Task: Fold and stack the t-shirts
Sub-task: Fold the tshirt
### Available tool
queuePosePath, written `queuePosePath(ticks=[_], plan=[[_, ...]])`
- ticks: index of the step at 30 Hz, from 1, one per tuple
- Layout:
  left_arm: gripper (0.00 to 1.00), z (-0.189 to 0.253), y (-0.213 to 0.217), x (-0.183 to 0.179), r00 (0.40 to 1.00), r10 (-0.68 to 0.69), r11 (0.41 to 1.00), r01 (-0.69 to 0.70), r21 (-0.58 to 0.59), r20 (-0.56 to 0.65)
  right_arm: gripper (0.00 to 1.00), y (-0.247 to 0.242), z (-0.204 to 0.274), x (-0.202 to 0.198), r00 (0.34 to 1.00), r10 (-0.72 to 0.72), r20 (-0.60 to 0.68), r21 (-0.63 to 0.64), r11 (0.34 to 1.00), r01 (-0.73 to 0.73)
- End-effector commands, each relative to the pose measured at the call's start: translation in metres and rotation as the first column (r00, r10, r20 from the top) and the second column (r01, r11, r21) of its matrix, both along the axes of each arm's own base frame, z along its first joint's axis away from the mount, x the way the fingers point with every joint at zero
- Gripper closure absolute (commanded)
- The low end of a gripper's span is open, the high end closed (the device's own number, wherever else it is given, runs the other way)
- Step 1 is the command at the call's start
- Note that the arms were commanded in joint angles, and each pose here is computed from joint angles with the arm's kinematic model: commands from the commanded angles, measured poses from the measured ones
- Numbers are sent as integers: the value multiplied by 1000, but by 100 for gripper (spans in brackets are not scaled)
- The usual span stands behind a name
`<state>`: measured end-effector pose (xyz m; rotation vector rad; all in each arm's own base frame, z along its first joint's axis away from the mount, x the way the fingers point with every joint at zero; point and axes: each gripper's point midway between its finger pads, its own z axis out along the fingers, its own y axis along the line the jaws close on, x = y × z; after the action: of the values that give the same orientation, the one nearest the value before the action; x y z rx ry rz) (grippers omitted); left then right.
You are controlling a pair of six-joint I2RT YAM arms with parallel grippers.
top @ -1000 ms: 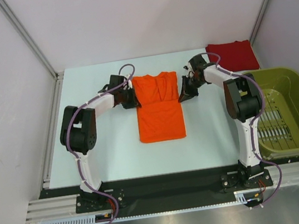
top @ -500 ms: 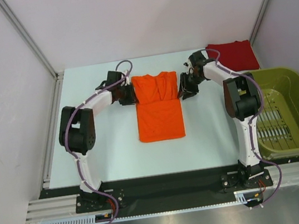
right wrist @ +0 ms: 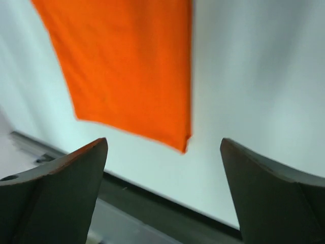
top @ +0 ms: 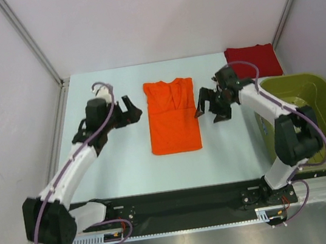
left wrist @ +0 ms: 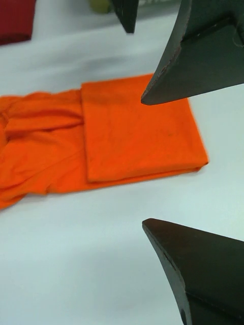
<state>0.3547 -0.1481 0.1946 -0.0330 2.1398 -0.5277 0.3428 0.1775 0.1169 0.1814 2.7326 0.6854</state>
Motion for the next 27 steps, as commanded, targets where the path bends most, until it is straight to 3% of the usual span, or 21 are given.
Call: queuePosePath(ticks=[1, 3, 4, 9, 11, 12, 14, 19, 27], plan=[[0, -31, -17, -42, 997, -44, 984, 32, -178, -61, 0, 30, 14, -25, 995, -95, -18, 196, 976, 97], [5, -25, -30, -65, 993, -86, 948, 55, -313, -84, 0, 31, -9, -52, 986, -135, -93, 215, 965, 152], [8, -40, -31, -78, 988, -82, 942, 33, -334, -134, 0, 38, 0, -54, 989, -145, -38, 256, 955, 150], [12, -73, -37, -118, 960, 0, 908, -117, -401, -280, 12, 46, -28, -84, 955, -268, -124, 294, 910, 293], [15, -78, -41, -120, 933, 46, 854, -222, -470, -357, 16, 43, -40, -90, 930, -331, -158, 299, 882, 364], [16, -91, -40, -125, 915, 62, 838, -264, -478, -398, 23, 44, -40, -86, 923, -353, -152, 325, 865, 384], [22, -98, -46, -121, 885, 76, 782, -339, -523, -460, 25, 39, -51, -90, 903, -397, -165, 317, 846, 429], [31, -128, -51, -119, 797, 124, 731, -476, -489, -590, 34, 37, -53, -81, 866, -474, -160, 337, 798, 499], [43, -172, -44, -126, 690, 196, 683, -606, -408, -697, 49, 39, -71, -84, 850, -486, -202, 311, 791, 527]])
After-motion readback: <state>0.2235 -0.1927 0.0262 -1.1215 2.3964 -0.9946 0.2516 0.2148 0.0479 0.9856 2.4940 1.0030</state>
